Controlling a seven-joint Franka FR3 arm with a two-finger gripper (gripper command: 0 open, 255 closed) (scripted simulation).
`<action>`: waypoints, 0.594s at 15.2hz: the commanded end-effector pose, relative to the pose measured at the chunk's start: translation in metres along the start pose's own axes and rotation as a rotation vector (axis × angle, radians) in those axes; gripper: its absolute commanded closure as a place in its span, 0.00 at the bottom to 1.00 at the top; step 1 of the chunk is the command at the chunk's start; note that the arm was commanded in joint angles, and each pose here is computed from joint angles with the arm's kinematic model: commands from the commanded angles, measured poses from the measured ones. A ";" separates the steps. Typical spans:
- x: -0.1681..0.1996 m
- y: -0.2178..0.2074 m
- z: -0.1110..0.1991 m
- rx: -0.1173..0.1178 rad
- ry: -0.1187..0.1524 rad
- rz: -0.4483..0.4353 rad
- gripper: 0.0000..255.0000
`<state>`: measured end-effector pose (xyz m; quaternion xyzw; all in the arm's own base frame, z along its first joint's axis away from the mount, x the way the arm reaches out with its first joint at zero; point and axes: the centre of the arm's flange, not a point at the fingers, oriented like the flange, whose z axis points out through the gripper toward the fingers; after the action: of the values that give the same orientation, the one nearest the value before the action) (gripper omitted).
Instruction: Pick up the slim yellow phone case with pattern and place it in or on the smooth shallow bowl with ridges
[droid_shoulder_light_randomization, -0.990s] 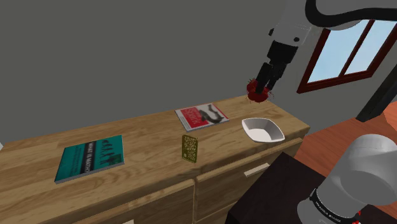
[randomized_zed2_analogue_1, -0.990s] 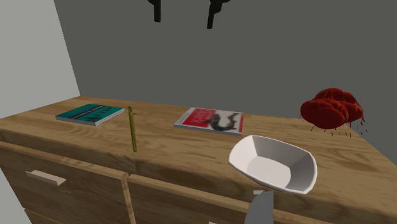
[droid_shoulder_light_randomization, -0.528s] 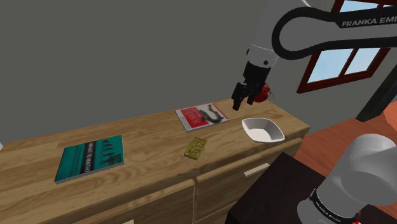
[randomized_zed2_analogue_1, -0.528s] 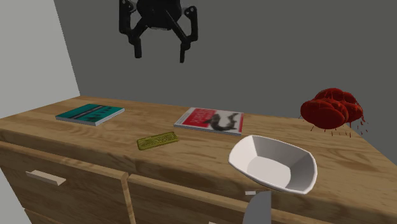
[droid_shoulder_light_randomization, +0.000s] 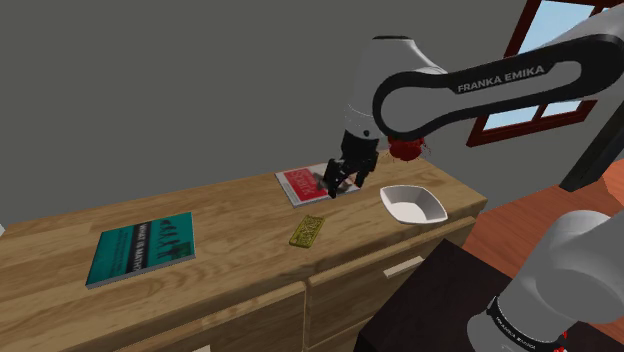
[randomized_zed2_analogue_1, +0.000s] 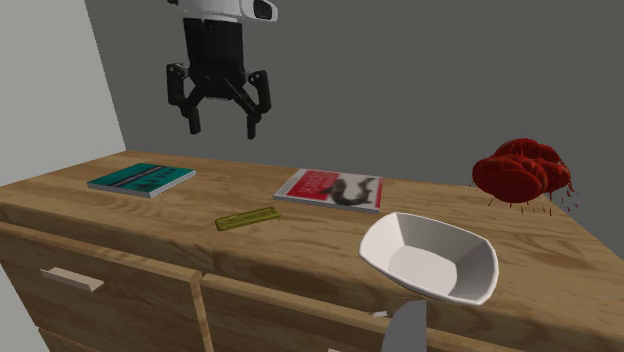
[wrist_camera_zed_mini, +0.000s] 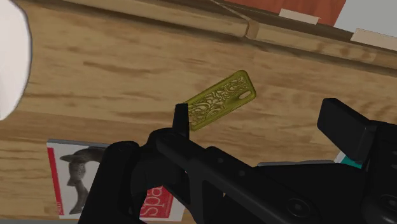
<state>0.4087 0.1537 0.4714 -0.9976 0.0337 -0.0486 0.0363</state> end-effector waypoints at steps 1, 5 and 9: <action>0.009 -0.016 0.021 -0.005 0.001 0.015 0.00; 0.029 -0.045 0.061 -0.018 0.002 0.042 0.00; 0.044 -0.066 0.096 -0.027 0.003 0.061 0.00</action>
<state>0.4595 0.2171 0.3922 -0.9966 0.0630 -0.0480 0.0245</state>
